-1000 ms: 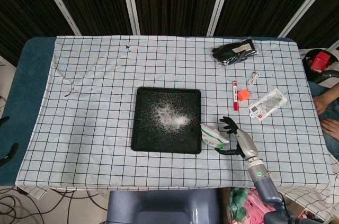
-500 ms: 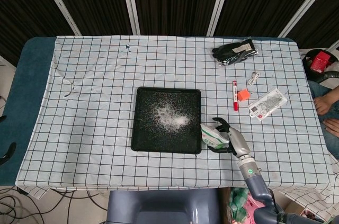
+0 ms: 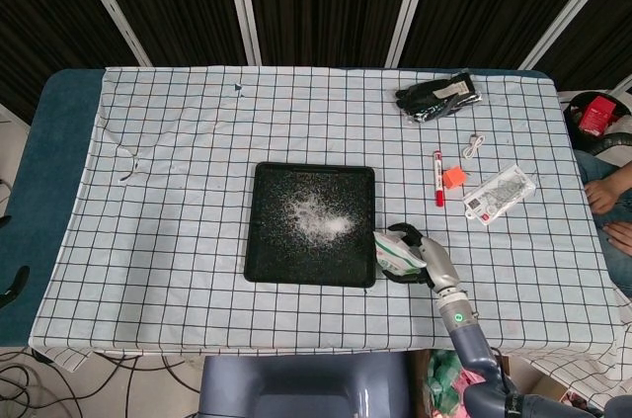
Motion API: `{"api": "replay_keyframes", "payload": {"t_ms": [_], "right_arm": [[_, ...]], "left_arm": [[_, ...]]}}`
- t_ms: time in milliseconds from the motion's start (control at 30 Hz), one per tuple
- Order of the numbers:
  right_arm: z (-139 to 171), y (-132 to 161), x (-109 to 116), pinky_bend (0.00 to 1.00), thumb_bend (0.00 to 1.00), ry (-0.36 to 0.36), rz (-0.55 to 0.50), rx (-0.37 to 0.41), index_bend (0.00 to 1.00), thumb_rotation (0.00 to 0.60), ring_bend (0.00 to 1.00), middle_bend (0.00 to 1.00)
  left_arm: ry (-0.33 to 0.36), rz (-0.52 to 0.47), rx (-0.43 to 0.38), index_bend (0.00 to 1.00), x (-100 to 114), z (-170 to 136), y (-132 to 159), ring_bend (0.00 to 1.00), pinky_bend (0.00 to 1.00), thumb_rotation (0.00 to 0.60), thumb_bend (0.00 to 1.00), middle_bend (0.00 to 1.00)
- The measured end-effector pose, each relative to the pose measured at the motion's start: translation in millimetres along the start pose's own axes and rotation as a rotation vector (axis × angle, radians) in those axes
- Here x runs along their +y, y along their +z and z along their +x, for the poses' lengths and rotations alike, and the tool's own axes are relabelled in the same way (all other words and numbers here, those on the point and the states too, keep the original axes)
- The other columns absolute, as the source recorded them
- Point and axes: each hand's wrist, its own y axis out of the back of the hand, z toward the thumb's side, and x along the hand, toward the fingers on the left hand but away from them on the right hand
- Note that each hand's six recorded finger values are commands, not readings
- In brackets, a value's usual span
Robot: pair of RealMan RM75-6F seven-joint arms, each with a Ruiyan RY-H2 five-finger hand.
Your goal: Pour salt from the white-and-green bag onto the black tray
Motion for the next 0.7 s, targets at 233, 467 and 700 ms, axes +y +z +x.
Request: {"api": "replay_keyframes", "payload": {"t_ms": [233, 467, 700], "right_arm": [[-4, -1, -2, 0.36, 0.35, -0.002, 0.016, 0.0, 0.41, 0.6, 0.46, 0.36], [-7, 0, 0, 0.41, 0.43, -0.004, 0.026, 0.009, 0.49, 0.6, 0.54, 0.43], [-11, 4, 9, 0.43, 0.45, -0.025, 0.026, 0.038, 0.51, 0.6, 0.56, 0.45]], "left_arm": [[-0.002, 0.007, -0.003, 0.17, 1, -1, 0, 0.02, 0.13, 0.6, 0.3, 0.09], [-0.001, 0.009, 0.001, 0.17, 2, -1, -1, 0.03, 0.14, 0.6, 0.3, 0.09], [0.0, 0.013, 0.001, 0.17, 2, -1, -1, 0.03, 0.14, 0.6, 0.3, 0.09]]}}
